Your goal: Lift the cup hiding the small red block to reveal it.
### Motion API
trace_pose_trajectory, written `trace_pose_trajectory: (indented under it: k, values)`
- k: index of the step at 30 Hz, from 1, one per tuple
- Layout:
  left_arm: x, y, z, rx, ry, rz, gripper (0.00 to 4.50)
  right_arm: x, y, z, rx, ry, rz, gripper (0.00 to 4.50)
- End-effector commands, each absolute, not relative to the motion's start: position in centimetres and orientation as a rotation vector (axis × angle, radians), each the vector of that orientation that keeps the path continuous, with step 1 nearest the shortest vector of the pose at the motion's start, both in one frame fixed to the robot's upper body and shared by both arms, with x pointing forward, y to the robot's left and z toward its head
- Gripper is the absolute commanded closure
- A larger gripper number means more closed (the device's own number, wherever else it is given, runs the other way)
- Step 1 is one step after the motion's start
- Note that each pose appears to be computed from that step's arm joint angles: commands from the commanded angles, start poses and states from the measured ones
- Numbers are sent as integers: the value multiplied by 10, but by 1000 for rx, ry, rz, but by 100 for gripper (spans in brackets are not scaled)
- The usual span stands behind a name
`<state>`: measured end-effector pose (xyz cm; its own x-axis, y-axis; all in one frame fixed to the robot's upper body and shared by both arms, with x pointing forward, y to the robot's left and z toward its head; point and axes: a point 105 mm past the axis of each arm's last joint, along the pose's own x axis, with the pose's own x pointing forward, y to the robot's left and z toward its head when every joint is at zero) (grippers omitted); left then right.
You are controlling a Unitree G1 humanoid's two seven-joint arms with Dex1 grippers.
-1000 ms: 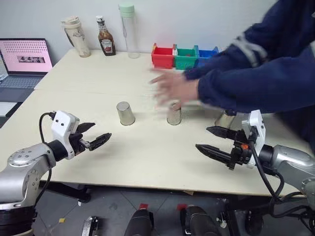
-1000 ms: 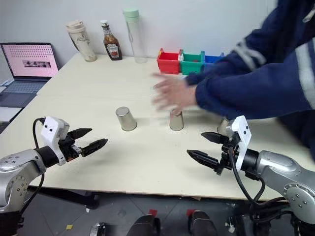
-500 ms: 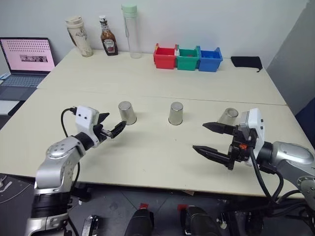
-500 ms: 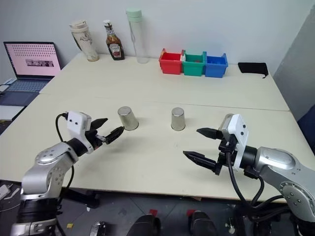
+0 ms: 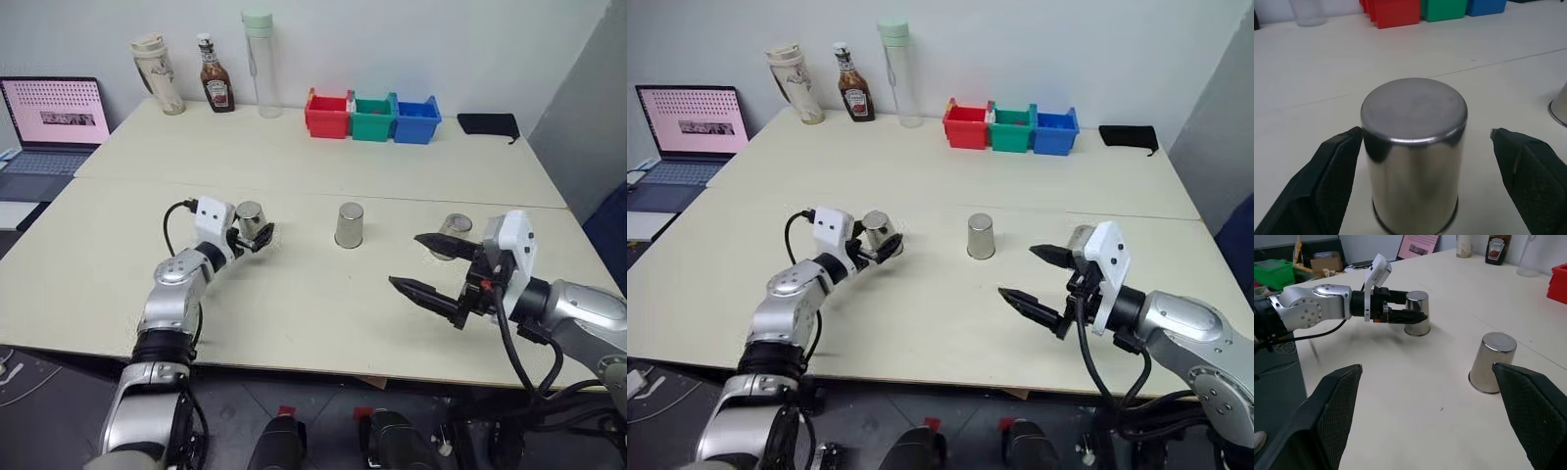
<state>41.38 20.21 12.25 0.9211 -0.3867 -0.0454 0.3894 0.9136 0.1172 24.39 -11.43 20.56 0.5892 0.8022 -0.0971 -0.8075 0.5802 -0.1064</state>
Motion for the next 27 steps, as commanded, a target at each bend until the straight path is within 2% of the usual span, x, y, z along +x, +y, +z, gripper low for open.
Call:
trace_pose_trajectory:
  k: [1, 3, 7, 8, 14, 18, 27]
  values:
    - [422, 205, 129, 129, -16, -363, 24, 241, -115, 218, -160, -10, 922, 0]
    - [421, 206, 127, 119, -17, -374, 54, 240, -115, 219, -138, -14, 914, 0]
    - [421, 203, 125, 118, -17, -392, 153, 239, -113, 219, -126, -11, 912, 0]
    - [421, 203, 126, 118, -22, -390, 165, 239, -113, 219, -125, -11, 910, 0]
    - [427, 204, 167, 112, -123, -365, 170, 241, -111, 216, -125, -6, 917, 0]
    - [426, 232, 192, 105, -146, -276, 170, 241, -106, 214, -108, -10, 936, 0]
    - [427, 274, 150, 82, 14, -89, 170, 247, -104, 216, -106, -30, 938, 0]
